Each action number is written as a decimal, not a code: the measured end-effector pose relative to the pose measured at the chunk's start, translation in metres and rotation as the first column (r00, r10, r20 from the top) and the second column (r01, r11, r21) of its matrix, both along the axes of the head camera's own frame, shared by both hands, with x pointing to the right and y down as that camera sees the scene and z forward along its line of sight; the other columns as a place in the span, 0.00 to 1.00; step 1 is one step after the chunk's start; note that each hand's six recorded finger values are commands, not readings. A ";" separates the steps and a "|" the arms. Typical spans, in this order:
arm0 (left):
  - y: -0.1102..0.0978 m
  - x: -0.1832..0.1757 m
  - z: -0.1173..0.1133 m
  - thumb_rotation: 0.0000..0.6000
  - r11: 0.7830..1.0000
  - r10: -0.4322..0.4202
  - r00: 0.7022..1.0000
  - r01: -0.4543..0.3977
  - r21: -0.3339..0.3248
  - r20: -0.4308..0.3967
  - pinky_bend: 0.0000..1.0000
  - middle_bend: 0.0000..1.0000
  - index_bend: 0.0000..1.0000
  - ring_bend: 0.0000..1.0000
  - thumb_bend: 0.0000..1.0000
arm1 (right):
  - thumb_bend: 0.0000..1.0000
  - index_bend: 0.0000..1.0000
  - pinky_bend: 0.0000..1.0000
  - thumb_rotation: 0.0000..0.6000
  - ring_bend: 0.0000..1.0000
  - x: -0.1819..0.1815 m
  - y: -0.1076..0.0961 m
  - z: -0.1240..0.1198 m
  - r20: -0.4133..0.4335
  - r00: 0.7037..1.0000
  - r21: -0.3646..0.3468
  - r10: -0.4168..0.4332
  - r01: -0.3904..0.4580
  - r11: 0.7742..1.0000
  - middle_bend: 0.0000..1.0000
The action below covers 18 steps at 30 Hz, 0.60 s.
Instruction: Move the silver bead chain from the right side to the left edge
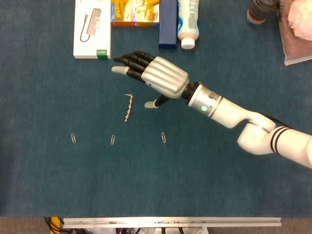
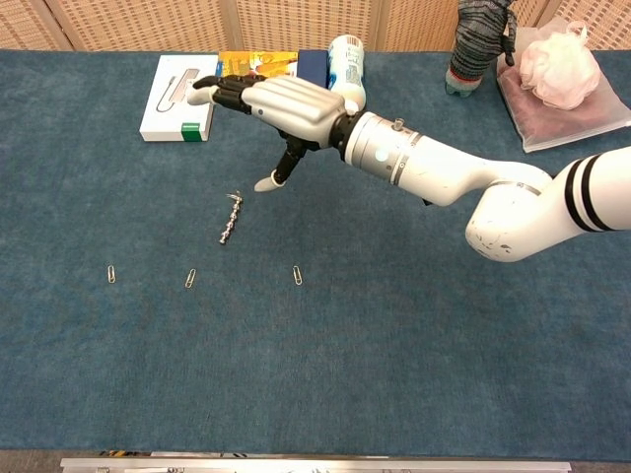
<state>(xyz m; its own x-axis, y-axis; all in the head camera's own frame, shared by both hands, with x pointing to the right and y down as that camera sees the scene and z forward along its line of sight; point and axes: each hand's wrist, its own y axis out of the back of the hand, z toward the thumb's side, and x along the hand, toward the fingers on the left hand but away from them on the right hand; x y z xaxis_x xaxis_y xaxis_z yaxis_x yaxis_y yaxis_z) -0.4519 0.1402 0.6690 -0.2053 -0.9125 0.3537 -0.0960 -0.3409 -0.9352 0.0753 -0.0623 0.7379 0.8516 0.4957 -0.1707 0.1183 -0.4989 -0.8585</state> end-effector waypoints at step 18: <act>-0.035 0.049 -0.008 1.00 0.990 0.128 0.989 -0.123 0.063 -0.079 0.31 0.13 0.25 0.13 0.18 | 0.00 0.00 0.09 1.00 0.00 0.137 -0.023 -0.043 -0.065 0.985 0.122 0.162 -0.153 0.981 0.01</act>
